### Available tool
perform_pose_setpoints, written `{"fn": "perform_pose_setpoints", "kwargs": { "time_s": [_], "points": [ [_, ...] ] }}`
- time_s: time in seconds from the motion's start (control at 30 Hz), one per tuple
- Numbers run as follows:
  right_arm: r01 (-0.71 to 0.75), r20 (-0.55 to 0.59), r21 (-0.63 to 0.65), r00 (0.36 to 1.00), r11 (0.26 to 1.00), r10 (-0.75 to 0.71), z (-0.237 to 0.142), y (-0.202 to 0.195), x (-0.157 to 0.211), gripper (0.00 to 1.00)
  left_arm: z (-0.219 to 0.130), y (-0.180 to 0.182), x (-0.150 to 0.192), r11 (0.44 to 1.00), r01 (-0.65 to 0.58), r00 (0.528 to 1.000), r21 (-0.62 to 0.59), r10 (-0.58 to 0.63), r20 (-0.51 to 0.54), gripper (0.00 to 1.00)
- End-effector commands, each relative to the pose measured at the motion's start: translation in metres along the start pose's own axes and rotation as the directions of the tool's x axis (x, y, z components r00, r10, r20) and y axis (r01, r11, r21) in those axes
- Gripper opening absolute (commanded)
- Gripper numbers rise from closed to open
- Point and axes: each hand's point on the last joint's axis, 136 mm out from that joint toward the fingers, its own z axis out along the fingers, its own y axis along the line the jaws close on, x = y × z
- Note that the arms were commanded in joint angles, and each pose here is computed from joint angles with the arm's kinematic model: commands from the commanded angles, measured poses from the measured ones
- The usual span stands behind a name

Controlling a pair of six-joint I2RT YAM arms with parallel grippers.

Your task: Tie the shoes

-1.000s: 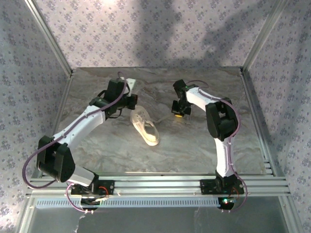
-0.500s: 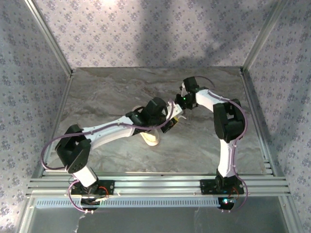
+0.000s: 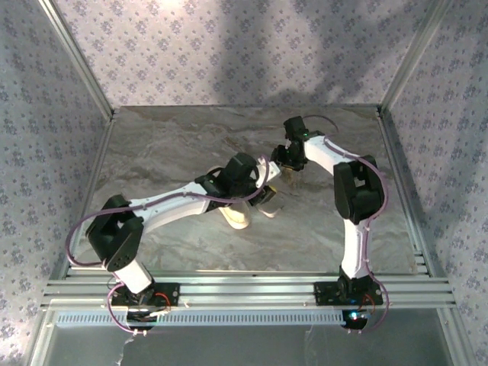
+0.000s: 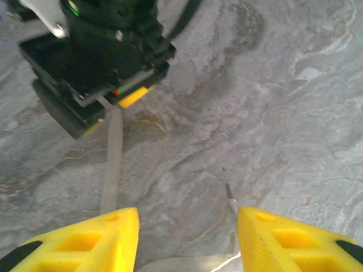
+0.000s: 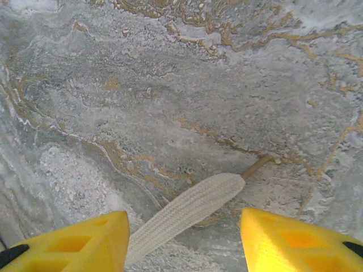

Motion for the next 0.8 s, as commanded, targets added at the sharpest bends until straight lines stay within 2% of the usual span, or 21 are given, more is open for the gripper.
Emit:
{"fn": "perform_pose_setpoints", "kwargs": {
  "time_s": [0.0,0.13,0.23,0.3,0.4,0.47,0.67,0.77],
  "points": [
    [-0.028,-0.066,0.134,0.997,0.991,0.037,0.015,-0.017,0.014,0.55,-0.022,0.006,-0.026,1.0,0.018,0.995,-0.022,-0.016,0.098,0.49],
    [-0.013,-0.113,0.229,0.993,0.973,0.039,0.023,-0.024,0.023,0.55,-0.032,0.014,-0.025,0.998,0.031,0.994,-0.058,-0.024,0.108,0.49],
    [0.0,-0.148,0.251,0.988,0.968,0.038,0.032,-0.026,0.032,0.53,-0.041,0.022,-0.023,0.995,0.042,0.992,-0.094,-0.03,0.12,0.5],
    [0.016,-0.159,0.248,0.987,0.969,0.025,0.038,-0.027,0.033,0.44,-0.048,0.028,-0.021,0.992,0.05,0.991,-0.118,-0.035,0.128,0.5],
    [0.051,-0.159,0.236,0.987,0.97,-0.013,0.042,-0.026,0.032,0.21,-0.059,0.034,-0.018,0.988,0.064,0.989,-0.141,-0.044,0.141,0.5],
    [0.081,-0.15,0.227,0.988,0.97,-0.048,0.041,-0.025,0.028,0.13,-0.065,0.039,-0.013,0.984,0.074,0.989,-0.16,-0.052,0.139,0.5],
    [0.161,-0.07,0.175,0.986,0.971,-0.151,0.019,-0.01,0.006,0.0,-0.086,0.056,0.007,0.966,0.121,0.986,-0.229,-0.09,0.14,0.5],
    [0.222,0.008,0.11,0.974,0.969,-0.224,-0.003,0.01,-0.008,0.0,-0.095,0.067,0.018,0.95,0.166,0.981,-0.265,-0.131,0.143,0.5]
  ]
}}
